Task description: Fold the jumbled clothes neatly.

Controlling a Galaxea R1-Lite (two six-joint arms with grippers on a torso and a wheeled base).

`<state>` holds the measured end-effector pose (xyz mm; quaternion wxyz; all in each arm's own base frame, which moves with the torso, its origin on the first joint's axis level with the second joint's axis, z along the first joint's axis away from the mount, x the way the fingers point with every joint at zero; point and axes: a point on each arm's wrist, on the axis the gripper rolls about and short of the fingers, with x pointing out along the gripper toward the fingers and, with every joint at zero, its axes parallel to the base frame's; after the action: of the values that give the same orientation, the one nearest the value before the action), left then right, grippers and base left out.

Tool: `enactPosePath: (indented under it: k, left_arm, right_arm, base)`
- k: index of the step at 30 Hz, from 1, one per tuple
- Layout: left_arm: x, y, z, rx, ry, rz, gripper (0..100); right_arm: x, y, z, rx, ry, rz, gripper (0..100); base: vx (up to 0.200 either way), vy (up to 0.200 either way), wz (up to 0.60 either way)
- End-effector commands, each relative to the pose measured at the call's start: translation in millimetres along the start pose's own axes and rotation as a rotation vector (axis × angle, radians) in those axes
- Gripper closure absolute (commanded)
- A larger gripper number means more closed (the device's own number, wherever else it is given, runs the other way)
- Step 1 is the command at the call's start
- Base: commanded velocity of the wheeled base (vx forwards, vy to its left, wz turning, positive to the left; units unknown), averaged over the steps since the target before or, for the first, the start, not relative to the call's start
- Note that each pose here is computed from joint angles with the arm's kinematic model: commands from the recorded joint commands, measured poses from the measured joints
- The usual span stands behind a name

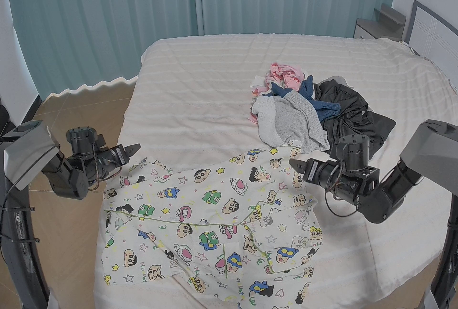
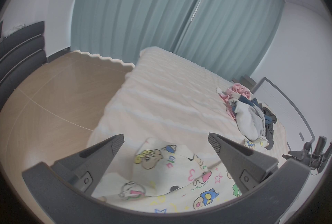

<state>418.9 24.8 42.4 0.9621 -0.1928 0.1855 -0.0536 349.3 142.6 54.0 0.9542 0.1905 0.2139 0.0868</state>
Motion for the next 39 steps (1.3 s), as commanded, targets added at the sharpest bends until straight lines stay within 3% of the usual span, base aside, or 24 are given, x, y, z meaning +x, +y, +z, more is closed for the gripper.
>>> enactPosePath:
  k: [1, 8, 21, 22, 29, 39]
  left_arm:
    - [36.2, -17.2, -38.7, 0.020, 0.109, -0.078, 0]
    - [48.5, -15.6, -57.9, 0.086, 0.145, -0.085, 0]
    - [63.1, -24.9, -48.1, 0.111, 0.073, -0.066, 0]
    - [64.0, -25.0, -47.3, 0.111, 0.070, -0.064, 100]
    - [66.1, -22.1, -49.4, 0.120, 0.071, -0.051, 100]
    - [73.9, -30.5, -21.5, 0.146, -0.061, 0.008, 100]
  right_arm:
    - [-59.5, 18.1, 2.5, -0.011, -0.009, 0.068, 0]
    - [-67.4, 8.0, -10.3, 0.033, -0.003, 0.063, 0]
    - [-73.4, 13.4, -22.9, 0.026, 0.018, 0.093, 0]
    - [-73.6, 14.2, -23.4, 0.025, 0.020, 0.096, 0]
    - [-74.3, 15.2, -23.3, 0.024, 0.020, 0.099, 0]
    - [-77.3, 17.7, -26.3, 0.048, 0.030, 0.106, 0]
  base:
    - [0.000, 0.000, 0.00]
    - [0.000, 0.000, 0.00]
    - [0.000, 0.000, 0.00]
    - [0.000, 0.000, 0.00]
    - [0.000, 0.000, 0.00]
    - [0.000, 0.000, 0.00]
